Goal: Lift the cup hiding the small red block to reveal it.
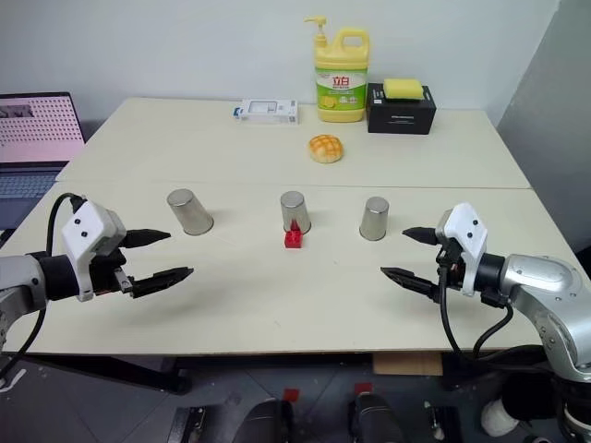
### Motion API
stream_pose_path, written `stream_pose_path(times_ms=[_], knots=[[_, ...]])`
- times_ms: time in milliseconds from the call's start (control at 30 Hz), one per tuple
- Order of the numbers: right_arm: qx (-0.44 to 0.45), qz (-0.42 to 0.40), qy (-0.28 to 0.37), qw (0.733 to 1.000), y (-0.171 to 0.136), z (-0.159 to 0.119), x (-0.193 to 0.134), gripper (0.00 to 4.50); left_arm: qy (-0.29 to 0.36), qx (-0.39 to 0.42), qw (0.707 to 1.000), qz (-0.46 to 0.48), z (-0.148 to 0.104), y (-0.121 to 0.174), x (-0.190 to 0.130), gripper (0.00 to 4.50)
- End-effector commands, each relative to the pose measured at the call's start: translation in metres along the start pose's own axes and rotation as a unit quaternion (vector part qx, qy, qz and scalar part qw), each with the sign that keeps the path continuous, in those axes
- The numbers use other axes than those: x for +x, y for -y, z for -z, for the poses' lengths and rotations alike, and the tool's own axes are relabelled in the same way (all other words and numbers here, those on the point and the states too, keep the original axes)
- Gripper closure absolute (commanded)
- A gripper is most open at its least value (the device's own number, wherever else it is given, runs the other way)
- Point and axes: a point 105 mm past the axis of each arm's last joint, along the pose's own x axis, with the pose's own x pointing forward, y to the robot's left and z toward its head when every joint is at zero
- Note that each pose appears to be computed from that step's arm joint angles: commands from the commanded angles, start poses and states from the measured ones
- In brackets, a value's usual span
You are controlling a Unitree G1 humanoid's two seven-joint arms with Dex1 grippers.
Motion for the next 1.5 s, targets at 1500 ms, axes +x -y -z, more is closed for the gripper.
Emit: stream_pose_path(times_ms=[1500], knots=[[-0.027, -0.017, 0.011, 0.999, -0.0037, -0.0114, -0.0023, 0.04, 0.016, 0.011, 1.000, -0.003, -0.0085, 0.0010, 0.0030, 0.00]])
